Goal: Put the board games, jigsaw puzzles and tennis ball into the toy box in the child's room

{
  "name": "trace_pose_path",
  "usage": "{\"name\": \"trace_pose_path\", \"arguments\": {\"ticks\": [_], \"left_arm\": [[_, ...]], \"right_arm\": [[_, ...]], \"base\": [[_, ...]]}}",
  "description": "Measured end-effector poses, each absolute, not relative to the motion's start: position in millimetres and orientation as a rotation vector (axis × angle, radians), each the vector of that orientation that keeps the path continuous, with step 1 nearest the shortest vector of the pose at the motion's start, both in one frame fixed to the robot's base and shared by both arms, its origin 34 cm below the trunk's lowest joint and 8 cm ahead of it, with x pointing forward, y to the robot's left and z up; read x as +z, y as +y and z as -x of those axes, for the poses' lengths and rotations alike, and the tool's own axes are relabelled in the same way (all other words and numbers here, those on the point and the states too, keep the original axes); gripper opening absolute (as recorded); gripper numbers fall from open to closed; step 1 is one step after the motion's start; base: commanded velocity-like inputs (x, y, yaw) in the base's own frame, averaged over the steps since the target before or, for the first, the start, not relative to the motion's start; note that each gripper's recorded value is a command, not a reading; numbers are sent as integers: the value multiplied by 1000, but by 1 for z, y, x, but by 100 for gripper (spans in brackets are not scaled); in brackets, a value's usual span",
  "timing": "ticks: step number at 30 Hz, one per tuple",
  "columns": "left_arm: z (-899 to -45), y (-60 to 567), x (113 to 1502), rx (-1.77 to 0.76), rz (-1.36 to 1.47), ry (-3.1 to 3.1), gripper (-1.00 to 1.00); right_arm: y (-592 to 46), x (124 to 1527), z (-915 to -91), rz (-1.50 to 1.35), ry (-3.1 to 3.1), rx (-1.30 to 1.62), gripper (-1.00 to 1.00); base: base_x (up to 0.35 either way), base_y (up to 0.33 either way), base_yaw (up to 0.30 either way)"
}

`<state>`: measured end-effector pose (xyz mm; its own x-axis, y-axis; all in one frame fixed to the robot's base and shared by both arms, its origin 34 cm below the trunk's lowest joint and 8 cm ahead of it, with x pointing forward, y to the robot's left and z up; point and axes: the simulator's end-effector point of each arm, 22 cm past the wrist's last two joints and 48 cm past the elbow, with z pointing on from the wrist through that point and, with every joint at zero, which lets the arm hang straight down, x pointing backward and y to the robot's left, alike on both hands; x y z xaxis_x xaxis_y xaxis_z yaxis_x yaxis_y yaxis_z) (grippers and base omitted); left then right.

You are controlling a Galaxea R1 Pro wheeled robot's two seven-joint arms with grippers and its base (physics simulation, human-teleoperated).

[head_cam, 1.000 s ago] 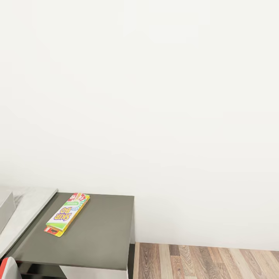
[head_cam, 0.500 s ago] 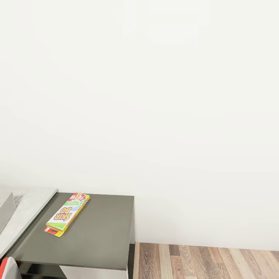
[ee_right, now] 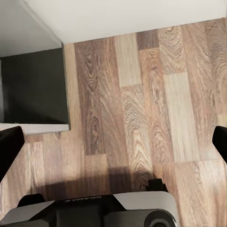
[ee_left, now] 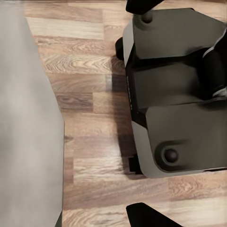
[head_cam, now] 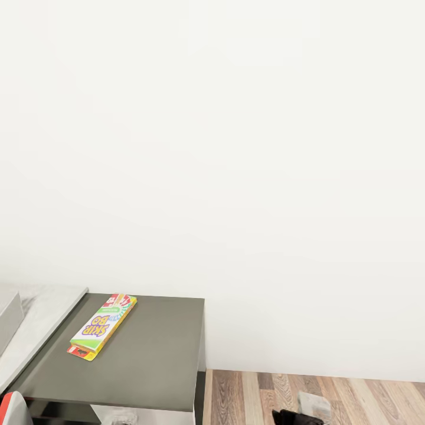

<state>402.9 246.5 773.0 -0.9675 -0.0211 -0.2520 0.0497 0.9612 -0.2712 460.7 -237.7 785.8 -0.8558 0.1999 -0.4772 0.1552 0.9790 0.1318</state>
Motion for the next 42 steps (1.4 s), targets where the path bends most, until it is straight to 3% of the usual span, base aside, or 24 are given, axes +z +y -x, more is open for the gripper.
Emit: {"name": "trace_pose_path", "arguments": {"ticks": [19,27,42], "left_arm": [[-464,245,883,-691,-109,2687,100],[-491,225,951,-1027,-154,2482,100],[-487,250,1040,-1354,-232,2222,100]], "right_arm": [[-208,883,-497,-266,2560,346,100],[-201,898,-505,-260,2546,393,100],[-173,936,-532,-253,2451,597,100]], "base": [[0,0,0],[0,0,0],[0,0,0]]}}
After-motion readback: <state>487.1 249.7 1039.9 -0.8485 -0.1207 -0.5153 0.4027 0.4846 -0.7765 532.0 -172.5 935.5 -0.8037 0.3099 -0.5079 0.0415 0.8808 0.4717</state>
